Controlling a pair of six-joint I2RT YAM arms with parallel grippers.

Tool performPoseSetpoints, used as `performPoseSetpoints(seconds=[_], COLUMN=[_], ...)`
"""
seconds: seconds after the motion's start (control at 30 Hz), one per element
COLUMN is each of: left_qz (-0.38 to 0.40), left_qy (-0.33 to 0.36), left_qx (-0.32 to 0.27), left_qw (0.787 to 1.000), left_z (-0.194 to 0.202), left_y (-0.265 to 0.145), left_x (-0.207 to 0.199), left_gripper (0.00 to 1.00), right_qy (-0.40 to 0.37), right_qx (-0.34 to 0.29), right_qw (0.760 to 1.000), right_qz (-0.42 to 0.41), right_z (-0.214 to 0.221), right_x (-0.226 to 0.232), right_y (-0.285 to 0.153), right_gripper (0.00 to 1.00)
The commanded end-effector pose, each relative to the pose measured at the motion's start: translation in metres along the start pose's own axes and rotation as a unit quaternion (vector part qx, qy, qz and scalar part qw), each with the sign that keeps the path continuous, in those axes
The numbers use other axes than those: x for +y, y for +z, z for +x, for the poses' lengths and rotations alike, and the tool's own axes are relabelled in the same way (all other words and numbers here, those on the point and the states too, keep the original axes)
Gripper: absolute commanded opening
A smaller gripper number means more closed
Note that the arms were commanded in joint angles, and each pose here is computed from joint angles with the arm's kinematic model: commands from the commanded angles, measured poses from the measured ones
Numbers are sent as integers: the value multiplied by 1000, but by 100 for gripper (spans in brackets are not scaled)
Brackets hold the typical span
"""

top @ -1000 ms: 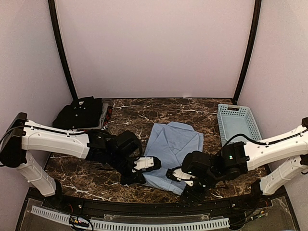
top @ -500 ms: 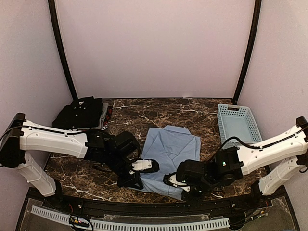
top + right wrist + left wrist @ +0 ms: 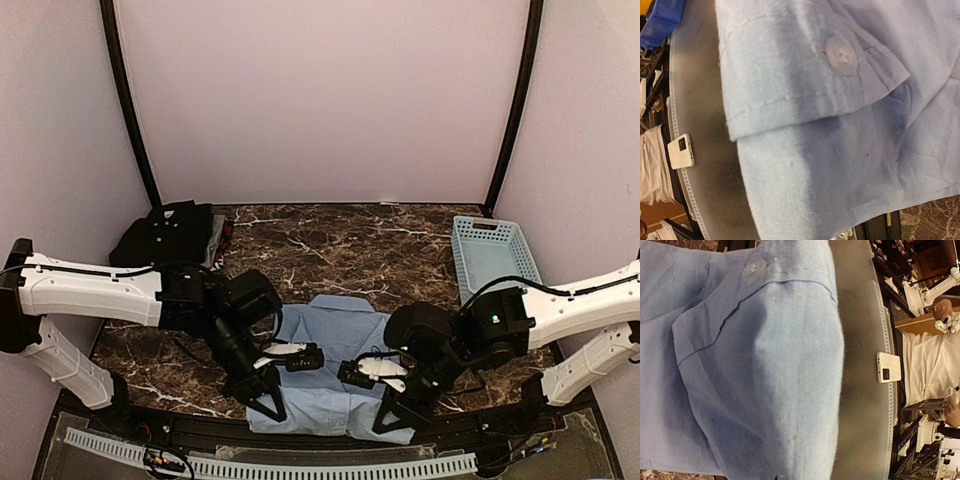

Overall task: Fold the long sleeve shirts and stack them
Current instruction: Fold the 2/3-rectangle-folded shirt at the center of the board.

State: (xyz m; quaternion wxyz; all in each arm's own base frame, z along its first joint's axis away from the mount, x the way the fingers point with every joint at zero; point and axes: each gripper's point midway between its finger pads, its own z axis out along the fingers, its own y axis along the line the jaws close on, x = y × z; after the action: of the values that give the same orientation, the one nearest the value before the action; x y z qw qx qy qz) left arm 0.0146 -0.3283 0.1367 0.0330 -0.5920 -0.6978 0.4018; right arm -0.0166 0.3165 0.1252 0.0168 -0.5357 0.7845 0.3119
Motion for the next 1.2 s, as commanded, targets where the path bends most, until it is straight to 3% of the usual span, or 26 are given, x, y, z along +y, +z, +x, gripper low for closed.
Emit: performPoseSetpoints(seconds=[0.0,0.2,0.3,0.43,0.5,0.53,0.67,0.8,1.0,1.07,1.17], left_qz=[58,30,33,32,39,41,47,49,52,50,52], left_qy=[-18,-47,-57,-71,-77,-77,-76,-83,-83,-87,-90], left_qx=[-71,-141,-139,-144,-143,-144,-147,-155,-172,-175,-180], left_qw=[996,988,988,987,986,986,985,983,980,979,978], left_z=[-36,-67,-76,-85,-87,-87,-86,-84,-84,-83,-83], left_y=[-32,-71,-74,-79,-80,-80,-82,-87,-98,-100,-100], left_x=[-2,59,84,117,124,126,128,133,139,143,146], left_gripper=[0,0,0,0,0,0,0,0,0,0,2], right_qy=[17,68,104,144,149,149,151,158,152,135,95], right_qx=[-64,-86,-76,-77,-96,-112,-137,-173,-205,-223,-252], right_qw=[998,994,991,984,981,980,975,970,965,965,963], right_qz=[-16,16,36,68,75,76,86,73,51,35,1], right_z=[-31,-50,-53,-63,-72,-78,-82,-83,-80,-84,-93], right_x=[-17,-81,-120,-156,-164,-166,-177,-184,-192,-187,-175], right_y=[-31,-55,-60,-70,-76,-79,-85,-92,-87,-88,-90], right_gripper=[0,3,8,24,42,46,58,63,63,58,41])
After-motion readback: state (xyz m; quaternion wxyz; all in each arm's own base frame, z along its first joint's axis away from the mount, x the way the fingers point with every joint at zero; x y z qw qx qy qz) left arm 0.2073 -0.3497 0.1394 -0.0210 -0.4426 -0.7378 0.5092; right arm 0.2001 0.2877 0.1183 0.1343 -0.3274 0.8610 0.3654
